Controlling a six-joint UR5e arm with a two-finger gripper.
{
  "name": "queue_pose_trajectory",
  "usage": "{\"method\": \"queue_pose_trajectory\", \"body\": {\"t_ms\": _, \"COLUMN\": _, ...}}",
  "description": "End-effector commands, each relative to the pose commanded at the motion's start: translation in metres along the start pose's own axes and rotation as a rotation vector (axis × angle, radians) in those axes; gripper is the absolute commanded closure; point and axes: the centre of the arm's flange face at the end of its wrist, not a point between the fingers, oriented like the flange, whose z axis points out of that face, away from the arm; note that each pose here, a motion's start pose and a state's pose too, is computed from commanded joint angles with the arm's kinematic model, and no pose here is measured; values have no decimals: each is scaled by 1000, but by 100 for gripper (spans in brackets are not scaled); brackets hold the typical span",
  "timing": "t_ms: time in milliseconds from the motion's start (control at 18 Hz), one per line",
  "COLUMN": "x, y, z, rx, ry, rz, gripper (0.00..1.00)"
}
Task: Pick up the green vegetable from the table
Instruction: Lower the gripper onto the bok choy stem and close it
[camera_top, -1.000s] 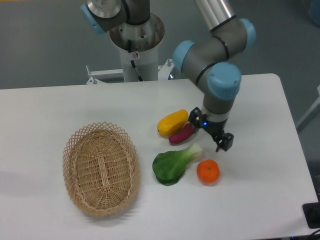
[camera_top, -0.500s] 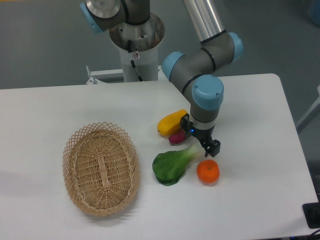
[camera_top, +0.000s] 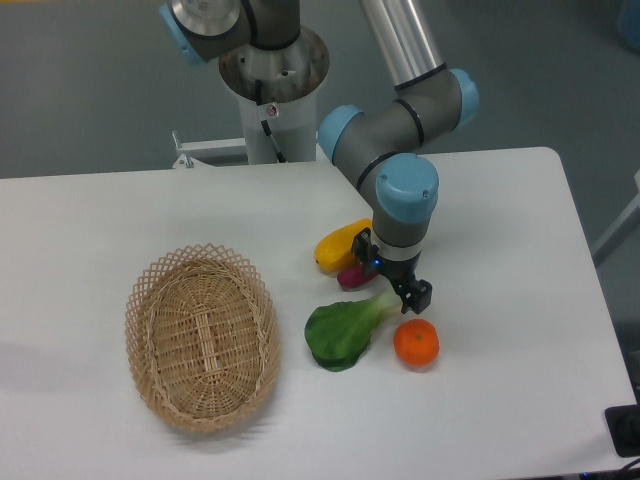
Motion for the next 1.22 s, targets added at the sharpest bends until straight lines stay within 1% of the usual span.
{"method": "queue_pose_trajectory", "body": {"t_ms": 56, "x": 1, "y": 0, "z": 2, "rx": 0, "ry": 0, "rz": 0, "gripper": 4}}
{"method": "queue_pose_trajectory", "body": {"t_ms": 167, "x": -1, "y": 0, "z": 3, "rx": 2, "ry": -12, "rz": 0, "gripper": 11}}
{"method": "queue_pose_trajectory", "body": {"t_ms": 333, "x": -1, "y": 0, "z": 4, "rx": 2, "ry": -14, "rz": 0, "gripper": 13}}
{"method": "queue_pose_trajectory", "body": {"t_ms": 389, "x": -1, "y": 0, "z": 4, "rx": 2, "ry": -12, "rz": 0, "gripper": 17}}
{"method": "queue_pose_trajectory", "body": {"t_ms": 444, "x": -1, "y": -1, "z": 4, "rx": 2, "ry": -14, "rz": 2, "gripper": 23}}
{"method": "queue_pose_trajectory", "body": {"t_ms": 611, "x": -1, "y": 0, "z": 4, "rx": 0, "ry": -14, "rz": 2, "gripper": 38}}
{"method": "queue_pose_trajectory", "body": {"t_ms": 889, "x": -2, "y": 0, "z": 2, "rx": 1, "ry": -17, "rz": 0, "gripper": 53}}
{"method": "queue_pose_trajectory", "body": {"t_ms": 1111, "x": -4, "y": 0, "z": -1, "rx": 2, "ry": -25, "rz": 0, "gripper": 59}}
{"method": "queue_pose_trajectory", "body": {"t_ms": 1222, "x": -4, "y": -1, "z": -3, "rx": 4, "ry": -27, "rz": 0, "gripper": 60}}
